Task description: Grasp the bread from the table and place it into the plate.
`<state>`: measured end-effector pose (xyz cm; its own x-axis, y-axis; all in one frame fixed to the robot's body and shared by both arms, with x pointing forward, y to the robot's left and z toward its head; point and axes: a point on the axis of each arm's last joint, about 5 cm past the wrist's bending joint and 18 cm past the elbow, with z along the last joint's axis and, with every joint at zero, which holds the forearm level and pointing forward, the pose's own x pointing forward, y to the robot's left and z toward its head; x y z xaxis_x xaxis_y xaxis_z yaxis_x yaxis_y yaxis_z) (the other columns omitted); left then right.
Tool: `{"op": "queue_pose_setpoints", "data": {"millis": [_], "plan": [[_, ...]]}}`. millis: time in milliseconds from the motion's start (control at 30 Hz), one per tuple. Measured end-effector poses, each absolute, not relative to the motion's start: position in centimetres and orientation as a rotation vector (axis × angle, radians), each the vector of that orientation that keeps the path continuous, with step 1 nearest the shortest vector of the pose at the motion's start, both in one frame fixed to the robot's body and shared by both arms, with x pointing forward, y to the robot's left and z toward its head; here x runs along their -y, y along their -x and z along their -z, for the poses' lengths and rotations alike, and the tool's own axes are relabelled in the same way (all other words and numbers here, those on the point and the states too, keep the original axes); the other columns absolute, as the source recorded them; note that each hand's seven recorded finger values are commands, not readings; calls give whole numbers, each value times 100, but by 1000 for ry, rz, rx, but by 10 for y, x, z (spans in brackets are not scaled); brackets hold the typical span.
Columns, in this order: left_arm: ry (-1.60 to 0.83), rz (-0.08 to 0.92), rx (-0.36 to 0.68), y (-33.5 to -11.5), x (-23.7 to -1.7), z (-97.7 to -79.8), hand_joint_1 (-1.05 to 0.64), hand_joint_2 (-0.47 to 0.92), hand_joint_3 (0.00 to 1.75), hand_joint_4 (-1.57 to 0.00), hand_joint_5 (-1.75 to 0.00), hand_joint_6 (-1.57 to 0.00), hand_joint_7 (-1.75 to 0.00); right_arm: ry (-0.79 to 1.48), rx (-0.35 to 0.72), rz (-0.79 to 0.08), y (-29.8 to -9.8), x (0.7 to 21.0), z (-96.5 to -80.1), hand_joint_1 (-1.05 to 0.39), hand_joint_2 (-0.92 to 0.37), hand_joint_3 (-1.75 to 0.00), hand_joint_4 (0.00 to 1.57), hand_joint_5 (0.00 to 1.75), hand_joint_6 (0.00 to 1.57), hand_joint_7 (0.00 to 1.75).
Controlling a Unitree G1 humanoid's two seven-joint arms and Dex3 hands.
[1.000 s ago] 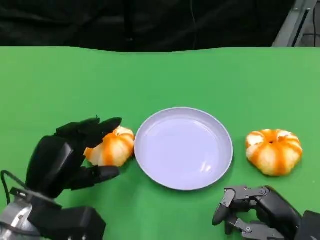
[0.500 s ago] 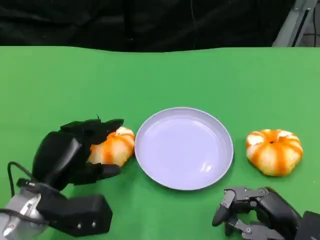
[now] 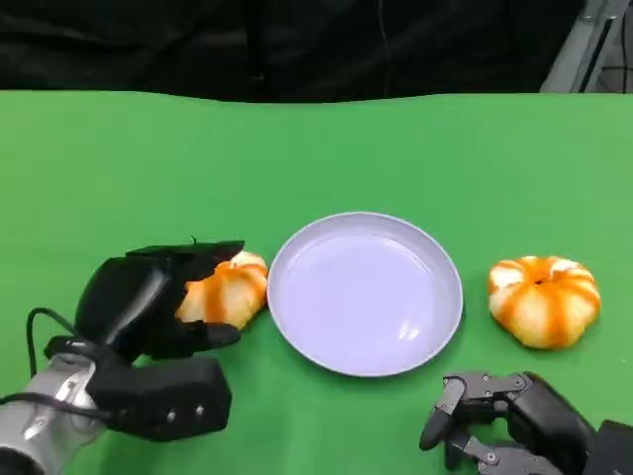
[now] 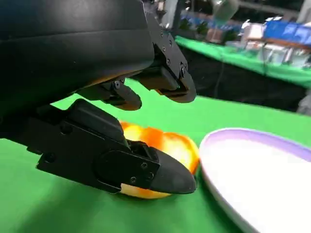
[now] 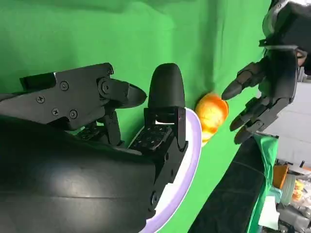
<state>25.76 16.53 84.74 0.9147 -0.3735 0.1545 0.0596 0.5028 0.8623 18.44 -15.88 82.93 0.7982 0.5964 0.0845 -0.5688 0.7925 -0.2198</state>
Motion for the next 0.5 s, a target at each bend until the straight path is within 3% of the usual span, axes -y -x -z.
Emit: {"op": "queue_pose_setpoints", "data": {"millis": [500], "plan": [[-1124, 324, 244, -267, -159, -847, -92, 92, 31, -58, -1, -55, 0, 193, 153, -626, -184, 159, -829, 2, -92, -48, 72, 151, 81, 105]]}}
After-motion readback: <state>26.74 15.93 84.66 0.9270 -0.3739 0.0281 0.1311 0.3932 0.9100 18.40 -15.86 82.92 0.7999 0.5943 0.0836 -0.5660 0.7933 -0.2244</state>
